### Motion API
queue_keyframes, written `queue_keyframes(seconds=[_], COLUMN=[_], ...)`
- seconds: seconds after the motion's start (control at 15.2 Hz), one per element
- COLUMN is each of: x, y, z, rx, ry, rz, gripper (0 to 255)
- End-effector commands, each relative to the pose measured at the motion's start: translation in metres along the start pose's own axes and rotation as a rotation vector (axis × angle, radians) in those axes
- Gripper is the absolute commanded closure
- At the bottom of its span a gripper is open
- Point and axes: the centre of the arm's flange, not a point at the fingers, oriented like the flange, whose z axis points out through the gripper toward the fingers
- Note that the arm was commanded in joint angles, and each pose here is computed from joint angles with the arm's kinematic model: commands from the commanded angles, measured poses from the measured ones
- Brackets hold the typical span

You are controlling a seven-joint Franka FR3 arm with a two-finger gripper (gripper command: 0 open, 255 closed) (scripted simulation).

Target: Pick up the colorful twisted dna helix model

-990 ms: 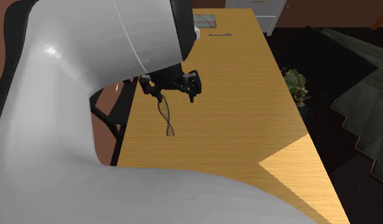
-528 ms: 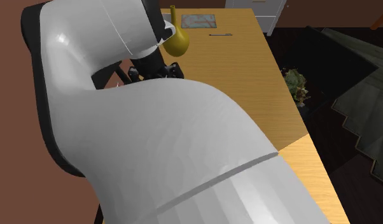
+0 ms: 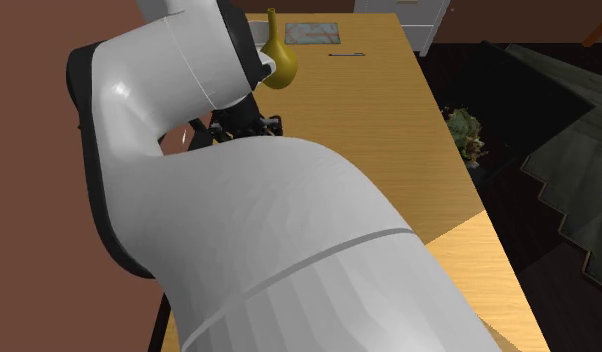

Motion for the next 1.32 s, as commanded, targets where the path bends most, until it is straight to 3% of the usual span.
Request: queue_keyframes(seconds=[0.0, 0.53, 1.25], x=[0.000, 0.000, 0.002], y=[0.000, 0.000, 0.010], z=[0.001, 0.001, -0.056], rx=[0.000, 0.000, 0.000], ry=[0.000, 0.000, 0.000], rz=[0.000, 0.000, 0.000], gripper=[255, 255, 255])
